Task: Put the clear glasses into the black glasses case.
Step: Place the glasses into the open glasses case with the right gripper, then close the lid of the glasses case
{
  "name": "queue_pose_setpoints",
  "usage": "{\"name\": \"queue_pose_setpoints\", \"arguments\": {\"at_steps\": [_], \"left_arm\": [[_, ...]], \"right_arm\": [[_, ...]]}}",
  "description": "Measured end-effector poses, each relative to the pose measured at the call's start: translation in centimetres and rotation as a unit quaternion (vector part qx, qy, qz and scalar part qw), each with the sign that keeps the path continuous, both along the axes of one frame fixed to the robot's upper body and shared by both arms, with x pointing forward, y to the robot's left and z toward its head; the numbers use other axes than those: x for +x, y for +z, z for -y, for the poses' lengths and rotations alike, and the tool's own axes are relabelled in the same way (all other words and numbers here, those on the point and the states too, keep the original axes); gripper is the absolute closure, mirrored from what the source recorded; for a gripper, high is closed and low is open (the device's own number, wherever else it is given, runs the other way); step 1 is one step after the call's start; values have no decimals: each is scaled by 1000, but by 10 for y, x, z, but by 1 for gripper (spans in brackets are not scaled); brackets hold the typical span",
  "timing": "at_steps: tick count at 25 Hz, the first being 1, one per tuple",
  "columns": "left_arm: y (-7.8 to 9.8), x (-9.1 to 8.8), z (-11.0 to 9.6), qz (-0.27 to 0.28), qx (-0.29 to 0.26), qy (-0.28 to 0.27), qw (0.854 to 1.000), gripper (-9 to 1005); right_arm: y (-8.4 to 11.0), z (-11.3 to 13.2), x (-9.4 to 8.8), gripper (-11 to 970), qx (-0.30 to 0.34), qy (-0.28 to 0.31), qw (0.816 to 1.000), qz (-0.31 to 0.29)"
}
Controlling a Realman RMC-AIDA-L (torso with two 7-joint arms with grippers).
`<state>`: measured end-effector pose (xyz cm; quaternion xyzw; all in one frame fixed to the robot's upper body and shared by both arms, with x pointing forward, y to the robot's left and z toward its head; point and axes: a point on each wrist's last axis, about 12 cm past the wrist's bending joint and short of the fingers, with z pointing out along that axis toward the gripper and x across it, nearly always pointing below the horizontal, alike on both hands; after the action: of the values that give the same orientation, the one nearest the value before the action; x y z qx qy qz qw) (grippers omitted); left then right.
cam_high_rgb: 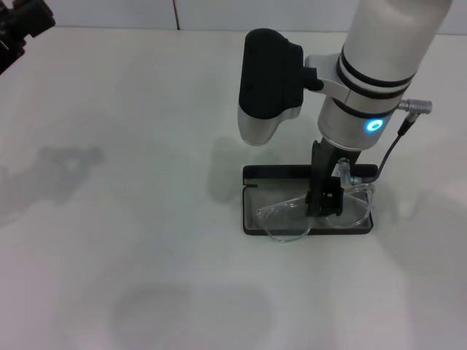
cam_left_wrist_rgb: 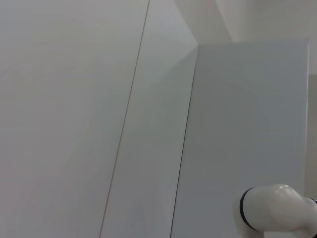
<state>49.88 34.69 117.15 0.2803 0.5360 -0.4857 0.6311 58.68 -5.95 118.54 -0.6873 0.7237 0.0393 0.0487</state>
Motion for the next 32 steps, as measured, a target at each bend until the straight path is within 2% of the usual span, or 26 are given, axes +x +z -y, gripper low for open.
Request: {"name": "queue_pose_setpoints", "arguments": {"at_steps": [11,21,26,32], "left_arm": [[0,0,0,-1,0,0,1000,884],[0,0,0,-1,0,0,1000,885],[1,1,1,-2,-4,-1,1000,884],[5,8,9,-4,-11,-17,1000,882]], "right_arm": [[12,-2,-6,822,24,16,999,25],[15,-1,-7,822,43,18,999,25],[26,6,-11,823,89,15,996,27],[34,28,-20,823,124,-3,992,15]]}}
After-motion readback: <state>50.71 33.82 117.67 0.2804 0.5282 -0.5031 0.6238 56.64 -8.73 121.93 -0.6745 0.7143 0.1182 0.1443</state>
